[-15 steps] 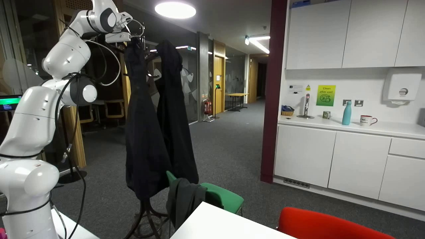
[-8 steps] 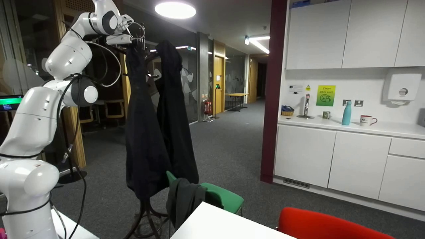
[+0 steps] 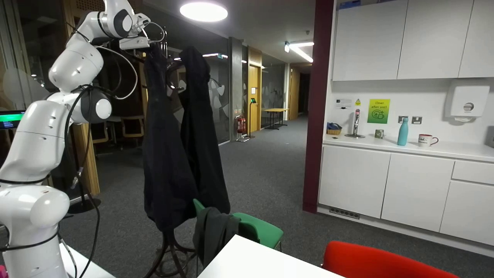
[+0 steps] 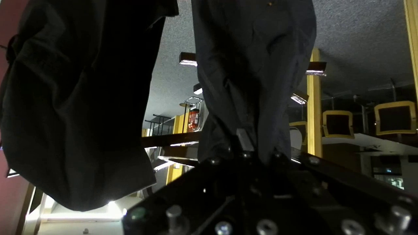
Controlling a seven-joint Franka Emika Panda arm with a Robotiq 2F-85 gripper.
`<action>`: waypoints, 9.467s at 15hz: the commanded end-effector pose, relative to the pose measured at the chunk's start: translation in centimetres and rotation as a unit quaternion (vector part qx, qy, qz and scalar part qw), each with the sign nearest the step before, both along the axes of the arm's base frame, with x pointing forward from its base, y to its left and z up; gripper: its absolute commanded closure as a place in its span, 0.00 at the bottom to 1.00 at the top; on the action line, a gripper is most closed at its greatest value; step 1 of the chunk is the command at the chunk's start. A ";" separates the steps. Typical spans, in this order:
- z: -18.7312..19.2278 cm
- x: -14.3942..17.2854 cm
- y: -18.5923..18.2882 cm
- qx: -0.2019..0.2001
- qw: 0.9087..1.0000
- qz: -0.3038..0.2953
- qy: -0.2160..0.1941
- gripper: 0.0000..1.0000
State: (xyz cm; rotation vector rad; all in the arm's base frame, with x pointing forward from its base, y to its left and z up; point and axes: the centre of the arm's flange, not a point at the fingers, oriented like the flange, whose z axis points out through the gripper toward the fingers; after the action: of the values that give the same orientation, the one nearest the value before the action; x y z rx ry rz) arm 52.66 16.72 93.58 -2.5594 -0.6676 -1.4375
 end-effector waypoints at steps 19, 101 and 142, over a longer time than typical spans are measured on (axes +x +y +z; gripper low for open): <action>7.4 -9.7 7.4 -0.035 0.983 0.079 -0.163 0.99; 4.7 -19.5 -17.2 0.104 0.813 -0.550 0.162 0.99; -11.0 -10.0 -39.6 0.145 0.614 -0.645 0.431 0.97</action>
State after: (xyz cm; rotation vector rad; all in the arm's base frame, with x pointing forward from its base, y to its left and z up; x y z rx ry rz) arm 42.72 -22.91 82.55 -2.7862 1.6518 -0.0032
